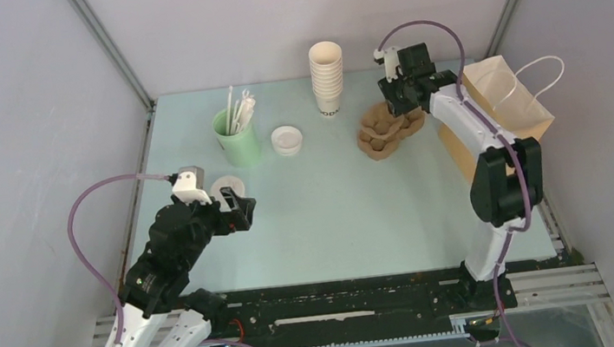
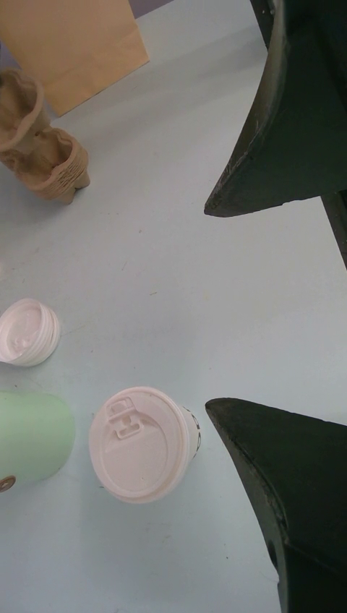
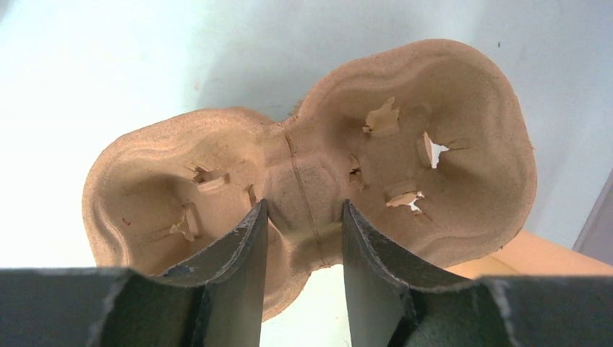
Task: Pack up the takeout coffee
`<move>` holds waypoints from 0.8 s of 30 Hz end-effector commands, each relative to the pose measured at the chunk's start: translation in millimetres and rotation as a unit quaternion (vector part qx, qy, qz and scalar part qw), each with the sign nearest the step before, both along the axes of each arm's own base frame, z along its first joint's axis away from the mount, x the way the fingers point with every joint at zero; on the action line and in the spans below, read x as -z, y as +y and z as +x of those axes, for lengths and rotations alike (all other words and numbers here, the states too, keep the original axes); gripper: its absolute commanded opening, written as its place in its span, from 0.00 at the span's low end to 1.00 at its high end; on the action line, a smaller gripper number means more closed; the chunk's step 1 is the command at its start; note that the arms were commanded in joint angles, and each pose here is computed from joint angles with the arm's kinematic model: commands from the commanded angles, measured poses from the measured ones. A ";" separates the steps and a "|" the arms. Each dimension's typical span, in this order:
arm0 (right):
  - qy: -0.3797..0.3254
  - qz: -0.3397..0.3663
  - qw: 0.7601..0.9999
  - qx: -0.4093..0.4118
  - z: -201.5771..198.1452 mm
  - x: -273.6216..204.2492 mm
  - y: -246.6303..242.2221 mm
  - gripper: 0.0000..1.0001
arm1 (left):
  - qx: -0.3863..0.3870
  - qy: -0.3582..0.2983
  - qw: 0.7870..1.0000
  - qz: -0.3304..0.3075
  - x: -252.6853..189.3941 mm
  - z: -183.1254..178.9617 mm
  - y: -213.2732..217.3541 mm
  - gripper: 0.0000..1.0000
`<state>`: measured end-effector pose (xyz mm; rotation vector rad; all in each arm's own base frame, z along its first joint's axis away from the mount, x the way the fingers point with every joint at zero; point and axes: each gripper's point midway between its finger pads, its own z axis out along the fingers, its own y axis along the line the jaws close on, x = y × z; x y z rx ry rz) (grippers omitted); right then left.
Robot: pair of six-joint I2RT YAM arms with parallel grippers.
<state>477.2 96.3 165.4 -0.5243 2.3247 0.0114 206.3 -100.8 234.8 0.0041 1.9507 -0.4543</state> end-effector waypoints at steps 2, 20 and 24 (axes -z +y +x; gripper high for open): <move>-0.086 0.061 0.992 -0.063 -25.1 -71.5 50.4 0.30 | 0.008 -0.010 1.000 0.000 -2.9 0.9 -1.6 1.00; -0.213 0.144 0.964 0.061 -160.1 -224.8 -5.4 0.27 | 0.146 0.048 0.982 -0.113 -22.1 -14.7 -69.4 1.00; -0.186 0.153 0.970 -0.018 -176.9 -216.8 15.3 0.27 | 0.163 0.060 0.975 -0.139 -26.0 -15.1 -81.0 1.00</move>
